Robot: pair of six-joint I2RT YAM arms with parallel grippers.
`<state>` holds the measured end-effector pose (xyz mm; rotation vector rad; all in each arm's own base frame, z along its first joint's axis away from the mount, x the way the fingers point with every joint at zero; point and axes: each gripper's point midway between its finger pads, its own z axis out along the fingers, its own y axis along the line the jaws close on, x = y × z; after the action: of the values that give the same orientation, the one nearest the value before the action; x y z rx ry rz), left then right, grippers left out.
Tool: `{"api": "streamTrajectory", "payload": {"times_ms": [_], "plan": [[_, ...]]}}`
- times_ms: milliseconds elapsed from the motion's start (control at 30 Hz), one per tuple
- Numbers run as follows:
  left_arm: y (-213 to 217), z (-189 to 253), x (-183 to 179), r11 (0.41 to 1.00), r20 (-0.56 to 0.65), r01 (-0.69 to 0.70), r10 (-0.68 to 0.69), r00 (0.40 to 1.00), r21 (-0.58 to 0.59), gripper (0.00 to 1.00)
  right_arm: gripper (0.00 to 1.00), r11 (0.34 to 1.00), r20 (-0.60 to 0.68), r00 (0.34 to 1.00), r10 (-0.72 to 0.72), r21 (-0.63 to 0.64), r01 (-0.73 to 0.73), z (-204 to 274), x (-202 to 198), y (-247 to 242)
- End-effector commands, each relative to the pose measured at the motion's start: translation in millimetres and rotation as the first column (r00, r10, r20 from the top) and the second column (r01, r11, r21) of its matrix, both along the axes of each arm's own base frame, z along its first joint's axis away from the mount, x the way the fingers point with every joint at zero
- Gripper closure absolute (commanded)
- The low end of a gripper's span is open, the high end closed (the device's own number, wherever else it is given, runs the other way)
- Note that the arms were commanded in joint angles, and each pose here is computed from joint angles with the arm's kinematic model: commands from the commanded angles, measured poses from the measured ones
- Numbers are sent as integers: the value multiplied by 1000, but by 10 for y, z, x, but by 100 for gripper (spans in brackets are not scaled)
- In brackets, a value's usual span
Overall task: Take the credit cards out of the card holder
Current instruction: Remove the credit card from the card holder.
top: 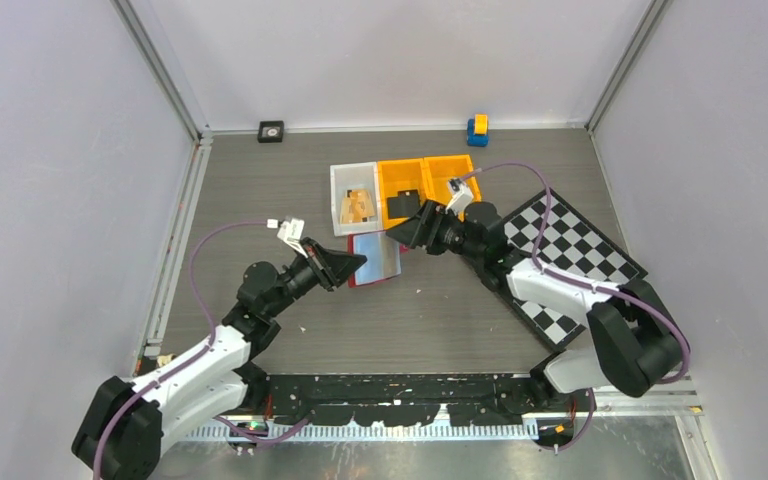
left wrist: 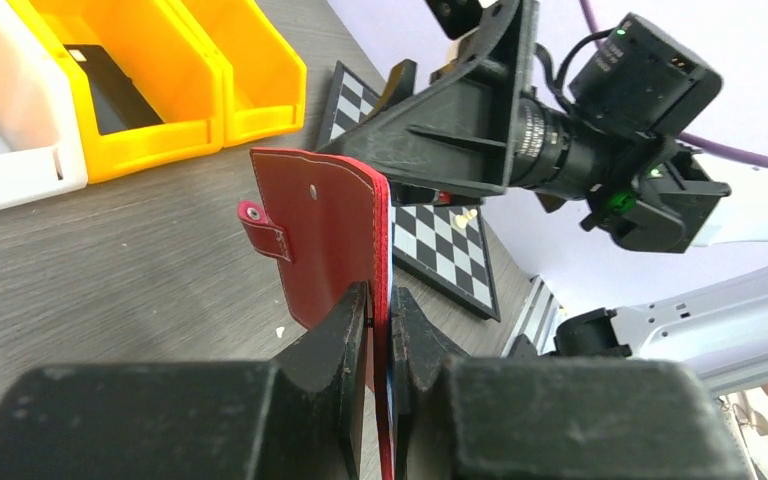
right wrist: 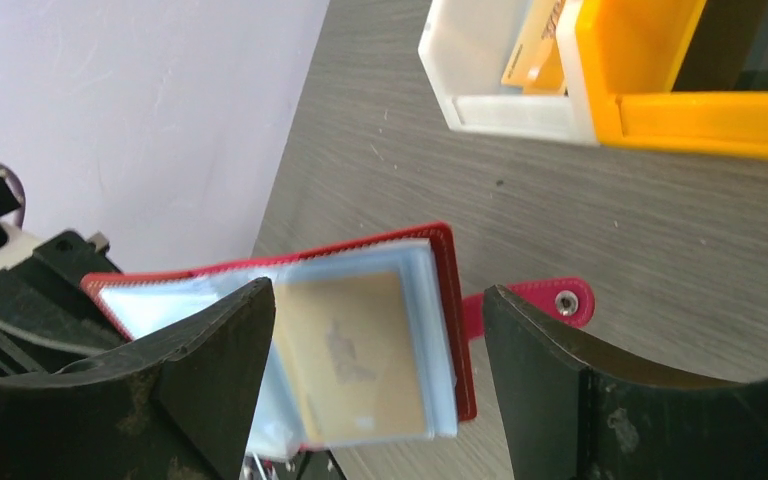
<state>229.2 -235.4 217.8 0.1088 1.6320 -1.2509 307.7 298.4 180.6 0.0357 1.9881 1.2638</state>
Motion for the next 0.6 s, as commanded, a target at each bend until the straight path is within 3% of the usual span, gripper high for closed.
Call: {"api": "streamTrajectory", "payload": {"times_ms": [0,167,400,567], "plan": [[-42,172,-21,999,130,30,-27,991,-18,100,19,999,105,994,34,-13,-33,226,-135,-128],[-114,199,19,998,113,54,-51,992,-28,100,19,999,116,993,38,-4,-37,239,-151,-249],[-179,320,9,992,102,92,-83,991,-89,100,19,980,72,995,64,183,-76,270,-20,-430],[-190,403,23,984,97,97,-83,992,-146,100,13,969,38,993,111,219,-117,164,15,-346]]}}
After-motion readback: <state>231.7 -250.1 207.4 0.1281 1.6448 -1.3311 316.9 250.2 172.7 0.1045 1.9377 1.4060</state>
